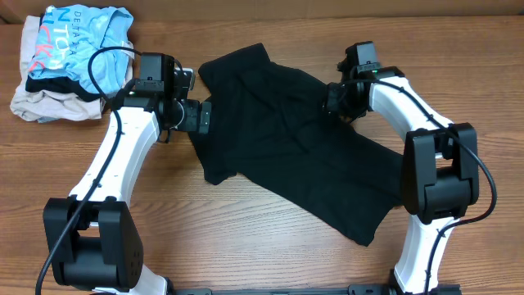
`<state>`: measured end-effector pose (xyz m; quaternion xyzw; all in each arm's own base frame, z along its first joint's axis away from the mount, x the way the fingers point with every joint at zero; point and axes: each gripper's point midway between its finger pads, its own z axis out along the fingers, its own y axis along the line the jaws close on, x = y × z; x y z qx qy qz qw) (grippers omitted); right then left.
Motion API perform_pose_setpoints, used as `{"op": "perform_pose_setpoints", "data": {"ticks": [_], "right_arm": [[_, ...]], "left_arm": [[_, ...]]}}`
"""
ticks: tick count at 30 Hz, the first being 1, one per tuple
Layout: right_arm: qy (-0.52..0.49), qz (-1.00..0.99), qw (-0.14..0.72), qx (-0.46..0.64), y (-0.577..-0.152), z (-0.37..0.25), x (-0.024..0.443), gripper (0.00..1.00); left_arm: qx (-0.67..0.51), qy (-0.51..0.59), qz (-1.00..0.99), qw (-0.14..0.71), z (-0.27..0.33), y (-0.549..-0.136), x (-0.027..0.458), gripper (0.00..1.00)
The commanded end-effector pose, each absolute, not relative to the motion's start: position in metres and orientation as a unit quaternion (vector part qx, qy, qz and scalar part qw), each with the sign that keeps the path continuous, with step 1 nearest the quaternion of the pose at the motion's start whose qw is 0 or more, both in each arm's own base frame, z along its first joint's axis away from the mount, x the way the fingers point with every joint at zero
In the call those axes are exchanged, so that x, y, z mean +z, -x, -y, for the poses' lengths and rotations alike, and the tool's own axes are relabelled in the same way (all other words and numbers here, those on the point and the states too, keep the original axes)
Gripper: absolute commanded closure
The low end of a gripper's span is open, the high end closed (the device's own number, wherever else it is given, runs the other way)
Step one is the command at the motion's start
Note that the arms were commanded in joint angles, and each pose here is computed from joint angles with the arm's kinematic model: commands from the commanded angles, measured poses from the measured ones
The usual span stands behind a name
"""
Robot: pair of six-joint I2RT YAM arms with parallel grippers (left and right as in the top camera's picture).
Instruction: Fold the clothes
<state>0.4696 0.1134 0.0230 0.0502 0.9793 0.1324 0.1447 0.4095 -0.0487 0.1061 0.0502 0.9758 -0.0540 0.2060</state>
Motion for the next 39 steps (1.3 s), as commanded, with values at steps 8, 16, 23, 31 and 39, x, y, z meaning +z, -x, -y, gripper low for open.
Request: {"op": "perform_pose_setpoints", "data": {"ticks": [8,16,23,31,39], "right_arm": [[-0.064,-0.973,0.179,0.130,-0.480,-0.123,0.037,0.94],[-0.108,-0.950,0.273,0.108,-0.536,-0.073,0.091,0.96],[-0.145,-0.887,0.426,0.102,-0.600,-0.015,0.155,0.96],[-0.183,-0.832,0.520,0.055,-0.638,0.031,0.168,0.61],[-0.173,-0.865,0.465,0.075,-0.609,0.022,0.175,0.00]], "left_arm": [[-0.059,-0.059,-0.973,0.215,0.054,-0.414,0.112,0.00],[-0.059,-0.059,-0.973,0.217,0.054,-0.416,0.113,0.01],[-0.060,-0.059,-0.972,0.220,0.055,-0.417,0.114,0.04],[-0.061,-0.057,-0.971,0.222,0.056,-0.418,0.114,0.01],[-0.059,-0.059,-0.967,0.243,0.056,-0.427,0.119,0.00]]}}
